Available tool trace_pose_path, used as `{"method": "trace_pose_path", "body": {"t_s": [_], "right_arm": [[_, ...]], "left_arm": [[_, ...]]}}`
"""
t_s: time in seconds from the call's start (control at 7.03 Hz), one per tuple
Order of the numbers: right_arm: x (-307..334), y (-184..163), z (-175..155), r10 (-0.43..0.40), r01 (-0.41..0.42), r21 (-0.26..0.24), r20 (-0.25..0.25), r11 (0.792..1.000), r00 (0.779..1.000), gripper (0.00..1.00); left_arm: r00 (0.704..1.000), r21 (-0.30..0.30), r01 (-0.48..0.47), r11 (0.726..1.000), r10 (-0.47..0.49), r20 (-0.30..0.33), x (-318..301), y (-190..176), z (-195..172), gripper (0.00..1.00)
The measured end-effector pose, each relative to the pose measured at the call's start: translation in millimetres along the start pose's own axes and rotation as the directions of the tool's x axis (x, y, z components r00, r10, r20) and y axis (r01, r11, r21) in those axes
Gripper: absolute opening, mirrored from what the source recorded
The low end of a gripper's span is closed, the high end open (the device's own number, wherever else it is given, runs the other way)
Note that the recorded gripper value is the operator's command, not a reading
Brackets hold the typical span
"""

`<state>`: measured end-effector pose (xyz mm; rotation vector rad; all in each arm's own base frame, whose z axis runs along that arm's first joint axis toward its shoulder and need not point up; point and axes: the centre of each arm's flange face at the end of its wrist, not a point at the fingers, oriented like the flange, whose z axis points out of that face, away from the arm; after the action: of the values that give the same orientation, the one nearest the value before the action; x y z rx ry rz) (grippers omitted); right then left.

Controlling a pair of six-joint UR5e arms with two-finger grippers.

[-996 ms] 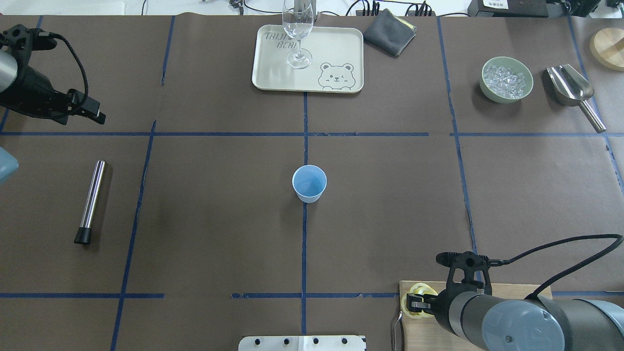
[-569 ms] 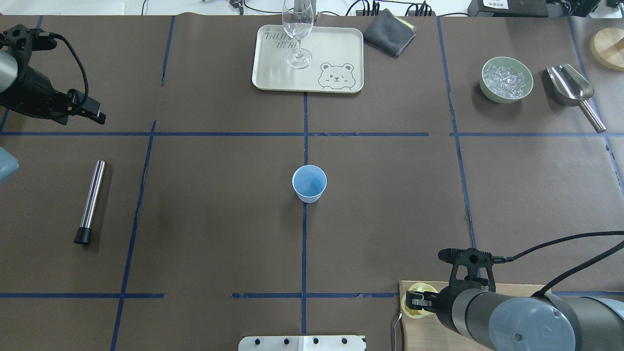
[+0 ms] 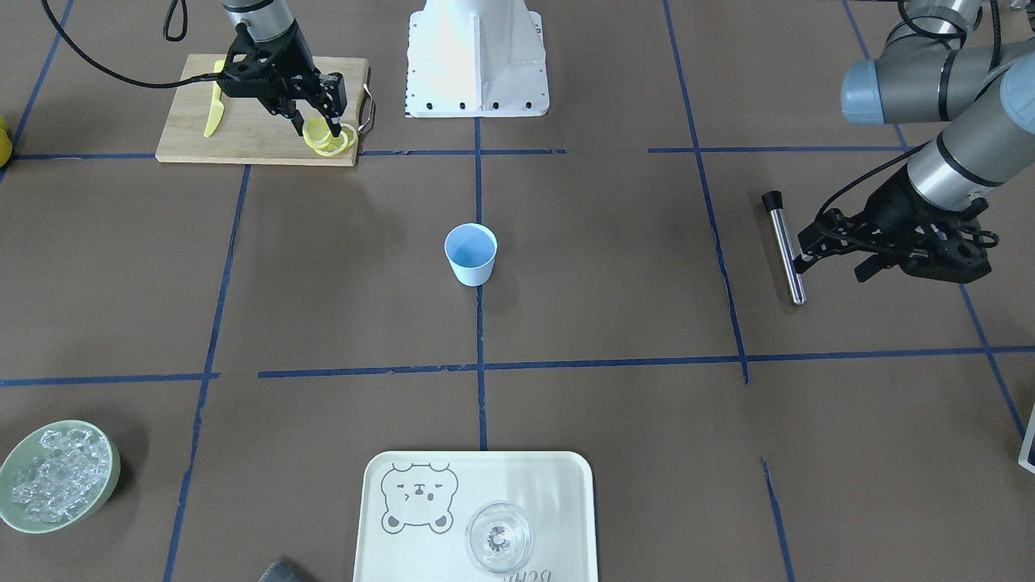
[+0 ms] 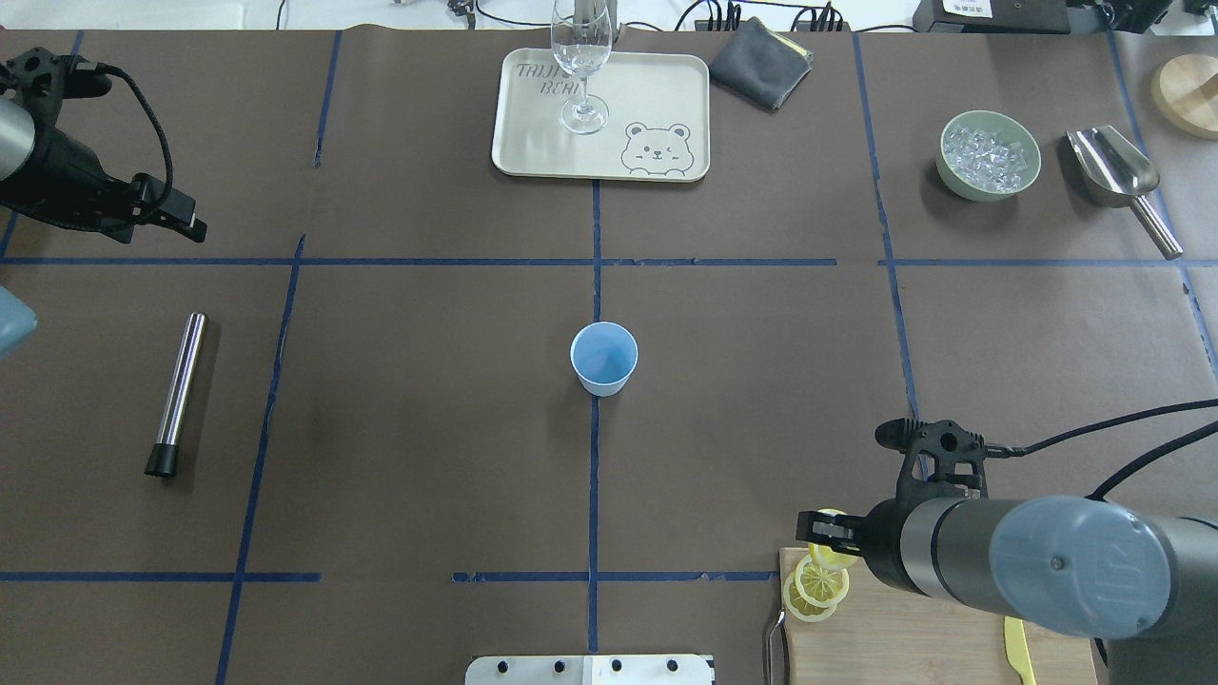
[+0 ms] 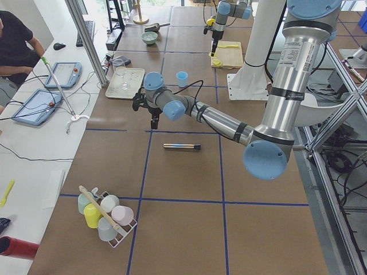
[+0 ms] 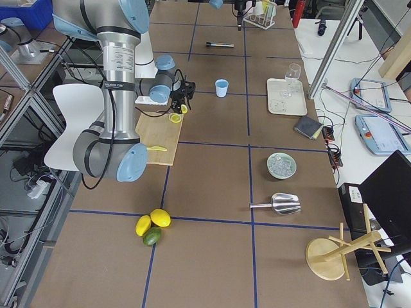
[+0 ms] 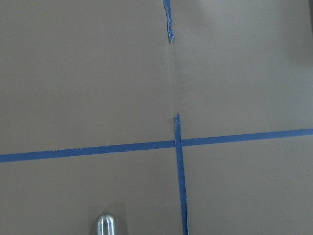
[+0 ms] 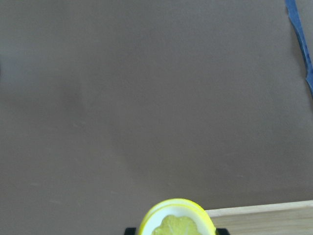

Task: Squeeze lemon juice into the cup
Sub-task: 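Carry the lemon slice with the right gripper over the blue cup, then open the right gripper to drop the lemon slice into the cup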

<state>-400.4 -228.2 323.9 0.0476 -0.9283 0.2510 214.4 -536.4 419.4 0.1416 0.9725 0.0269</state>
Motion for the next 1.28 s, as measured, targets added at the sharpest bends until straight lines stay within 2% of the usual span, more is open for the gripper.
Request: {"method": "trace_pose_path", "body": {"t_s": [0.28, 0.57, 1.0, 1.28], "right_arm": [[-42.7, -32.1, -20.0, 0.047, -0.046, -0.01, 0.032, 0.999, 0.998, 0.6], [-124.1, -58.3, -28.2, 0.055, -0.056, 0.013, 0.017, 0.998, 0.998, 0.59], [-215.9, -102.4, -20.5, 0.051, -0.053, 0.068, 0.029, 0.996, 0.998, 0.57], [-254.0, -123.8, 3.4, 0.056, -0.057, 0.085, 0.019, 0.995, 0.998, 0.57]], "left_arm": [[1.0, -0.001, 0.0, 1.0, 0.0, 0.0, 0.0, -0.1, 0.7, 1.0], [1.0, -0.002, 0.001, 1.0, -0.001, 0.001, -1.1, -0.3, 2.0, 1.0], [1.0, -0.001, 0.0, 1.0, 0.0, 0.0, -4.3, -0.8, 4.5, 1.0], [1.0, -0.001, 0.0, 1.0, 0.0, -0.001, -4.5, -0.8, 4.8, 1.0]]}}
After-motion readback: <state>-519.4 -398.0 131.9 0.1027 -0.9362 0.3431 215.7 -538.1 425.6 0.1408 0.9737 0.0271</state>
